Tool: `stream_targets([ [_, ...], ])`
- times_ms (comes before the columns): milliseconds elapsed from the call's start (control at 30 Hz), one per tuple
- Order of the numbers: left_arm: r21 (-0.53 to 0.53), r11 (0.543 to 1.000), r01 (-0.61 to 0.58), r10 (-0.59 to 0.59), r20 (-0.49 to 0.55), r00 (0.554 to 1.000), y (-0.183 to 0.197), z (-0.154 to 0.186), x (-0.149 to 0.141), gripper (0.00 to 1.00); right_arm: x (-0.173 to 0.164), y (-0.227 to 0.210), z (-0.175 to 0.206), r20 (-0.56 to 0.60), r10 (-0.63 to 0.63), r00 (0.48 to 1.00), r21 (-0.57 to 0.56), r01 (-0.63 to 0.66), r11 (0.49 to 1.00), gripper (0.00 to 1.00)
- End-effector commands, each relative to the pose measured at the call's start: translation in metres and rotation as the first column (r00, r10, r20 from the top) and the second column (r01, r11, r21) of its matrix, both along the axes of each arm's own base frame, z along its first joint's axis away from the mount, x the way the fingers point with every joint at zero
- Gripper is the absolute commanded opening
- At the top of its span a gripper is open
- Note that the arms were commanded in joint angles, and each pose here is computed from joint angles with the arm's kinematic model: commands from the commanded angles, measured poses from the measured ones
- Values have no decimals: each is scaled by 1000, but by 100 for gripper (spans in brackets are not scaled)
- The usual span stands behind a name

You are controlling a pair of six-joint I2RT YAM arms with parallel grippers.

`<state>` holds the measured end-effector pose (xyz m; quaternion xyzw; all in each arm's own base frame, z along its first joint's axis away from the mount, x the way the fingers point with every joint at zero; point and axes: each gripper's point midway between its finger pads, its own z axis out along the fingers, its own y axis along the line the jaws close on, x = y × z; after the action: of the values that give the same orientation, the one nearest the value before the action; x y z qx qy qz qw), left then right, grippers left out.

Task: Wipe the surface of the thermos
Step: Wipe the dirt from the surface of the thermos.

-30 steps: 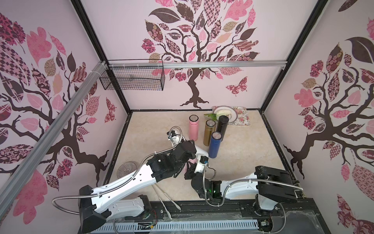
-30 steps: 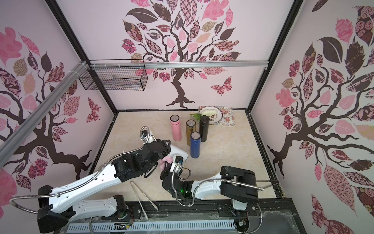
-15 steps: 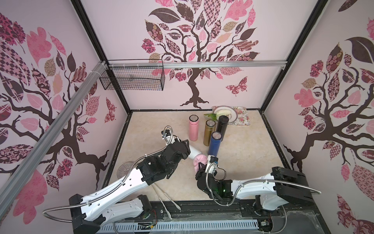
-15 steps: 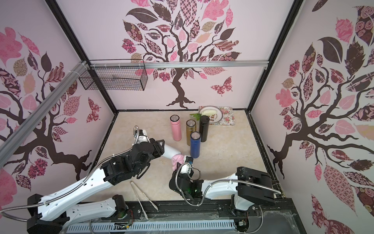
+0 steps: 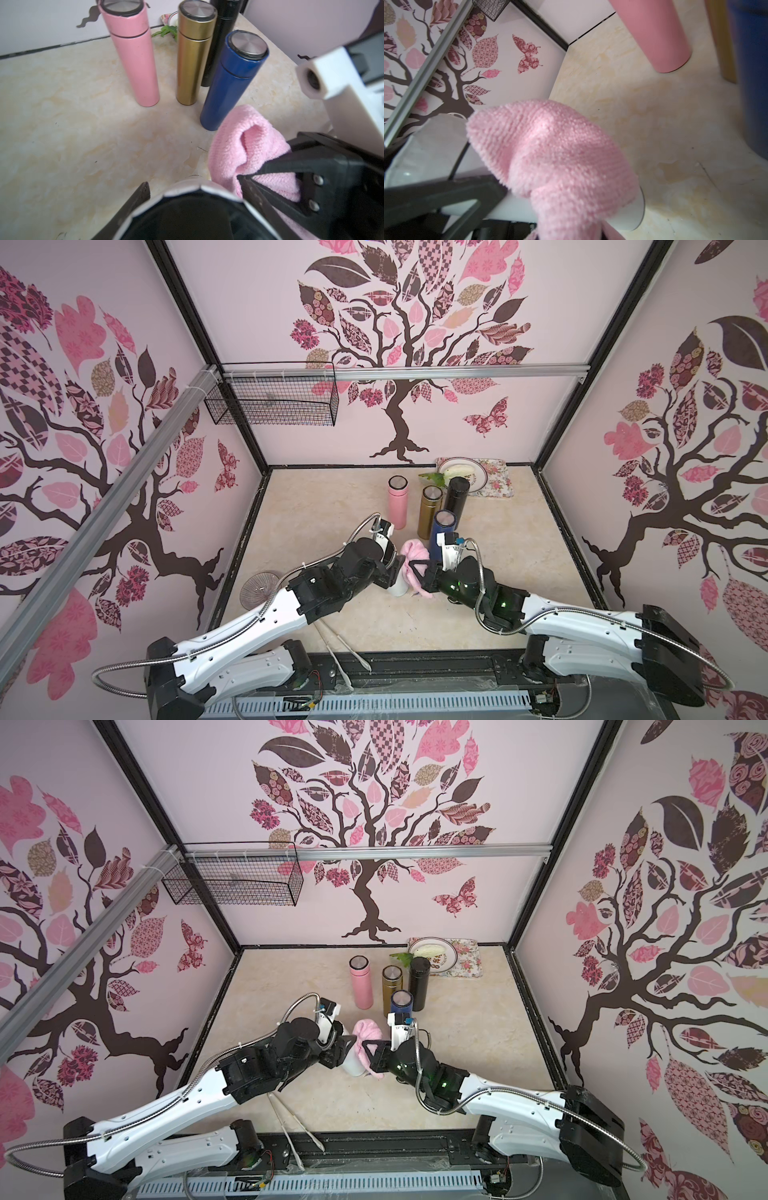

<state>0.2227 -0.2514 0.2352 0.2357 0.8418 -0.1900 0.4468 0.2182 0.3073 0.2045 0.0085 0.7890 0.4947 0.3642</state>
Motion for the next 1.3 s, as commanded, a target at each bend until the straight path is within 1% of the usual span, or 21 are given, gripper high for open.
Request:
stream_targets([
  [0,-40,987,156,-148,146,978,-19,11,-5,0,-16,16,29,-61,213,975,192,-197,961,0],
  [67,-67,980,189,-174,184,967,-21,12,-9,0,-14,19,26,-100,248,964,260,-215,941,0],
  [133,-98,973,210,-184,229,956,-23,16,-11,0,-15,28,8,-152,281,947,247,-239,939,0],
  [167,-103,970,222,-193,237,952,-23,15,-13,0,-19,32,-3,-187,310,932,234,-264,936,0],
  [233,-102,966,239,-210,235,949,-24,13,-15,0,-23,35,-29,-254,309,916,181,-269,946,0],
  [367,-85,966,244,-220,223,950,-22,7,-17,0,-30,19,-85,-363,181,914,8,-191,982,0],
  [467,-78,967,243,-220,227,949,-19,5,-19,0,-29,-4,-116,-382,48,923,-169,-121,978,0],
  [533,-59,967,248,-229,222,948,-18,2,-20,0,-27,-19,-127,-379,-13,925,-253,-90,963,0],
  [567,-41,964,263,-248,216,944,-19,-1,-21,0,-27,-24,-125,-370,-29,929,-274,-79,959,0],
  [600,-17,963,268,-259,207,944,-19,-4,-22,0,-24,-26,-114,-341,-34,940,-270,-63,961,0],
  [667,15,962,274,-271,190,944,-19,-9,-22,0,-19,-25,-80,-266,-16,964,-219,-44,975,0],
  [733,24,958,286,-285,188,940,-21,-11,-23,0,-14,-26,-32,-158,-7,987,-163,-20,986,0],
  [767,28,957,289,-289,183,940,-21,-14,-23,0,-12,-29,-14,-119,-12,993,-136,-4,991,0],
  [800,32,953,301,-301,180,936,-23,-15,-24,0,-11,-30,8,-78,-4,997,-87,-3,996,0],
  [867,43,954,297,-299,175,938,-24,-19,-23,0,-14,-27,41,-40,55,998,49,-53,997,0],
  [933,55,954,293,-299,169,939,-25,-23,-21,0,-18,-20,65,-33,135,990,201,-125,972,0],
  [1000,56,956,288,-293,170,941,-25,-23,-19,0,-24,-8,81,-28,206,978,293,-189,937,0],
  [1067,61,960,275,-281,173,944,-25,-25,-17,0,-29,2,88,-40,274,961,367,-241,898,0],
  [1133,71,960,270,-278,171,945,-25,-25,-15,0,-35,10,101,-24,343,939,463,-294,836,0],
  [1200,74,960,271,-280,164,946,-26,-25,-15,0,-36,16,101,-50,382,923,511,-305,803,0],
  [1267,75,959,274,-283,159,946,-28,-25,-14,0,-36,23,94,-89,422,902,535,-314,785,0],
])
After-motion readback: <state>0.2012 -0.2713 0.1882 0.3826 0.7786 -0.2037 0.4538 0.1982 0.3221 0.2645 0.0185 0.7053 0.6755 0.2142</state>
